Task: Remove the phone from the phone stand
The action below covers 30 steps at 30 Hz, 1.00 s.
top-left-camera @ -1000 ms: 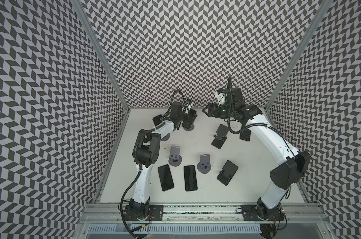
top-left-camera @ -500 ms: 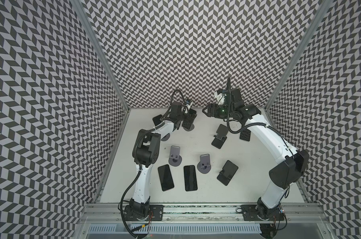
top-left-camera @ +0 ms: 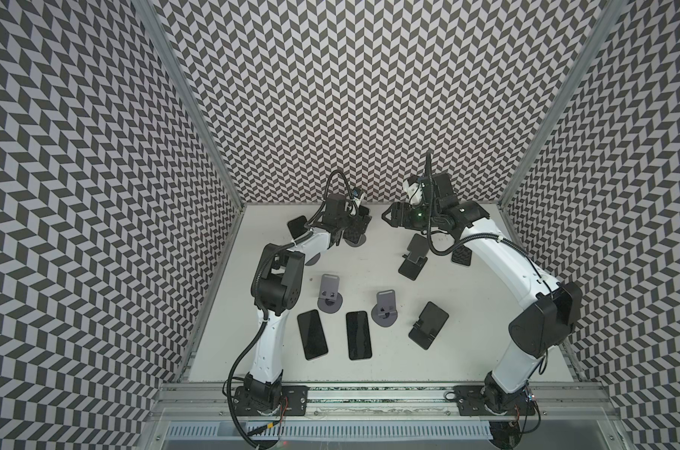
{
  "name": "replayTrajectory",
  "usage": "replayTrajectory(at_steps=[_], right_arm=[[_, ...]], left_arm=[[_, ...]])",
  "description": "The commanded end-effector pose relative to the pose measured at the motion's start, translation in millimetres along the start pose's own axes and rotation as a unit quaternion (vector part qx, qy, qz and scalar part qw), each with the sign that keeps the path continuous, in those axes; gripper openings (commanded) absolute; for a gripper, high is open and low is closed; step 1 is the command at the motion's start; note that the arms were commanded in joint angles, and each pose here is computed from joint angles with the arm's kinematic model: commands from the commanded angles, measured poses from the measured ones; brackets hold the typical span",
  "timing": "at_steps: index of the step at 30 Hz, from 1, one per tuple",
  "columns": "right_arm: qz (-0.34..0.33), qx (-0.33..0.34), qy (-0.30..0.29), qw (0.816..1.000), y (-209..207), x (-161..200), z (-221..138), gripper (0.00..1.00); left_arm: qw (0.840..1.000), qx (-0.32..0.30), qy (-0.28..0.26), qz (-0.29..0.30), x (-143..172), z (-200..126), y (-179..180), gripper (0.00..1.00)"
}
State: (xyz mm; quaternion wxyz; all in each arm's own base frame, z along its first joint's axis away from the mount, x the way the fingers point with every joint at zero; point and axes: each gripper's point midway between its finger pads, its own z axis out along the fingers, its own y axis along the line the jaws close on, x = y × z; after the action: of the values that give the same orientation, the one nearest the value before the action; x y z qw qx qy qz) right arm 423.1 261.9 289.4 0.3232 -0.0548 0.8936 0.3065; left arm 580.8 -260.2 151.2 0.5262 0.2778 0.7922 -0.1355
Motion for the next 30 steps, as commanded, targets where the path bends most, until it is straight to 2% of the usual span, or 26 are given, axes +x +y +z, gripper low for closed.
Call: replayTrajectory(at_steps=[1,30], right_arm=[[-0.019,-0.019,-0.035,0.999,16.0,-19.3,-15.6,0.71],[-0.018,-0.021,-0.032,0.999,16.4,-18.2,-12.8,0.71]], left_arm=[[1.000,-0.003,-0.006,-0.005,0.4,2.6,0.8,0.97],[0.999,0.017,-0.019,-0.039,-6.5,-2.7,1.6,0.91]])
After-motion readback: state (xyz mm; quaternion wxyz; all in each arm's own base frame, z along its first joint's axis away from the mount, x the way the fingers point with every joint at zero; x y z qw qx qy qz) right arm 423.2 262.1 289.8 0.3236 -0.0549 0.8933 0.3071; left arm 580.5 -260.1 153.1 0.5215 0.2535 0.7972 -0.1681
